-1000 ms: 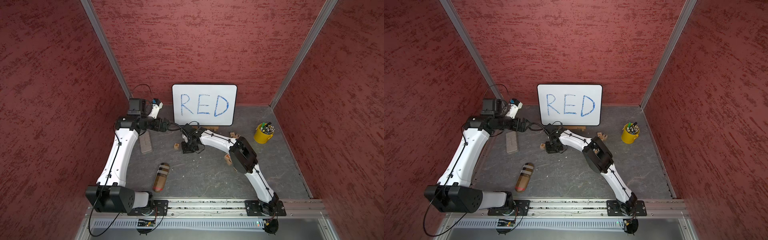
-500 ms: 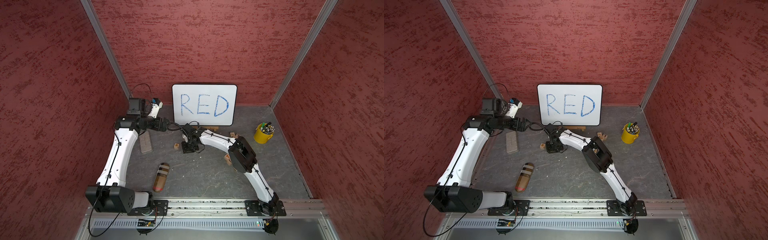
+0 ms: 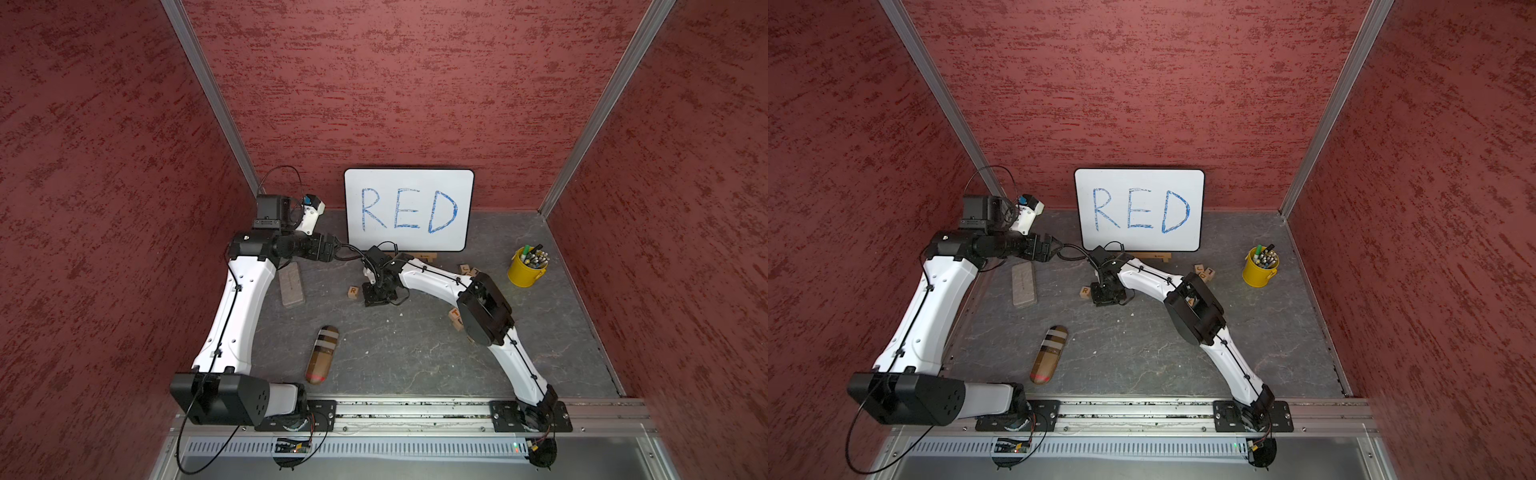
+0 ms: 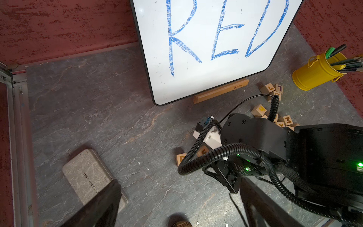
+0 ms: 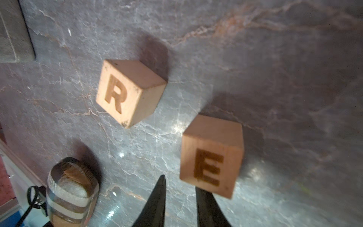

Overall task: Assemble the uppercase word "red" with letter blocks
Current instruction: Move the letter block to the center of the board.

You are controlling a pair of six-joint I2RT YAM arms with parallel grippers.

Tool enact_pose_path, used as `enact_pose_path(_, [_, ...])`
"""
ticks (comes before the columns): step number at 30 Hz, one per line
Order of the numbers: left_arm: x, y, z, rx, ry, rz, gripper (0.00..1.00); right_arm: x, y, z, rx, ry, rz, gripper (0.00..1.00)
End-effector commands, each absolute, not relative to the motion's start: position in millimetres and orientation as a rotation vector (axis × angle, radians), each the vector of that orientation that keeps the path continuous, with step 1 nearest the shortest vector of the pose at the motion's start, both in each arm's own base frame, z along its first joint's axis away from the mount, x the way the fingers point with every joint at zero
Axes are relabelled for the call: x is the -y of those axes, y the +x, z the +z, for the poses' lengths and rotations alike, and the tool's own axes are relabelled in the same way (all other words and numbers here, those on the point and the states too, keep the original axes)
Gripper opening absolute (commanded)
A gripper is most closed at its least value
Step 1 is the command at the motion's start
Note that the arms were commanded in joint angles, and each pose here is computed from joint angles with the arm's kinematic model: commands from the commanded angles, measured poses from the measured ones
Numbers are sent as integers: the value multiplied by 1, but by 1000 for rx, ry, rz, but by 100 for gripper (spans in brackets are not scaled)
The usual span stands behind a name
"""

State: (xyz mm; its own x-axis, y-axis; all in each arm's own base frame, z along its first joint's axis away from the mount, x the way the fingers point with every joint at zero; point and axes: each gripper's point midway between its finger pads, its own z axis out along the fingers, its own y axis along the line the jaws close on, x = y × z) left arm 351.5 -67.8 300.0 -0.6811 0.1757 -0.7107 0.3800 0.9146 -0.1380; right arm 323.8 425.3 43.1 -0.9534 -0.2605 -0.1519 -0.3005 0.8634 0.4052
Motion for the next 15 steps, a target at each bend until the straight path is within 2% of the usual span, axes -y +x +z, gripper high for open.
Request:
enact_pose_path(1, [71, 350, 311, -2304, 393, -363, 96, -393, 333, 91, -2872, -400, 577, 33])
enact_pose_path(7, [76, 350, 305, -2331, 402, -373, 97, -324, 338, 133, -2851, -261, 470, 37])
enact_pose_path(15, [99, 347, 274, -2381, 558, -259, 99, -203, 340, 128, -2886, 22, 320, 39])
